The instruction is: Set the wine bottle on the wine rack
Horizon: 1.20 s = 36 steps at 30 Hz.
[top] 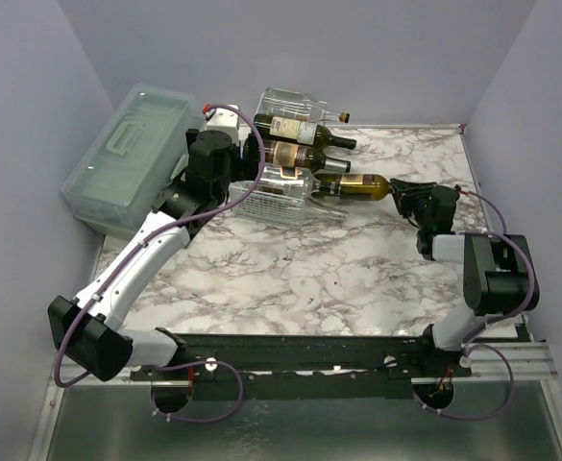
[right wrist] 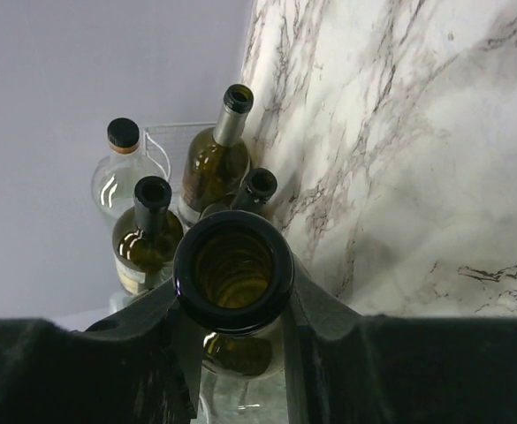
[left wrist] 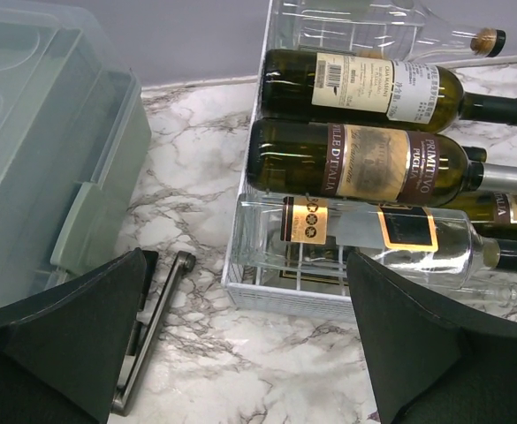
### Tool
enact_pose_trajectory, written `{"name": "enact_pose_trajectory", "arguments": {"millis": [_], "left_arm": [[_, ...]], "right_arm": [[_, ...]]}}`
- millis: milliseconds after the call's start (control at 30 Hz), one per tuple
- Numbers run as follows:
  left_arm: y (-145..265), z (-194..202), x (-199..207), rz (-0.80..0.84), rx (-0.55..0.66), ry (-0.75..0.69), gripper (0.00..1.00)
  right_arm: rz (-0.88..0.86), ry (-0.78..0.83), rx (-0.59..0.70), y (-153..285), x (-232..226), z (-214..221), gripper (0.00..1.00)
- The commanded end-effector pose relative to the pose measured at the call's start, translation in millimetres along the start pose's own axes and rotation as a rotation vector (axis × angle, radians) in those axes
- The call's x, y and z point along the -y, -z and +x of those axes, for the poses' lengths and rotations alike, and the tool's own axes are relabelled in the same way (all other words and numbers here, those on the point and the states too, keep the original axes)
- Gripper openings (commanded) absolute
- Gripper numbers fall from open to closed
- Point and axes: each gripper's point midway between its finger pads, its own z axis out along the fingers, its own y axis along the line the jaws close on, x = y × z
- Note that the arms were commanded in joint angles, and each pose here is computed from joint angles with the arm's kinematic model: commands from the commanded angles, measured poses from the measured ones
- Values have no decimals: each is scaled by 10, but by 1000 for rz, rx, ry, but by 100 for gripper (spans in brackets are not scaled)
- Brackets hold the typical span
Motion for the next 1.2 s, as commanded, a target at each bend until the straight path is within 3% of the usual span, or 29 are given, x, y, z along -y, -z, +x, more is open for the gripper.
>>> {"name": "enact_pose_trajectory", "arguments": {"millis": [0,300,1167], "left_arm": [[-66,59,51,27,-11,22,97],[-112,92,56,33,-25,28,97],[-121,97,85,60,-34,58,96]], "right_arm": [[-252,-173,-38,23,-506,21,1],[-264,-302,-86,-148,-393,260,1],[-158,-369,-185,-547,-356,1180,1]]}}
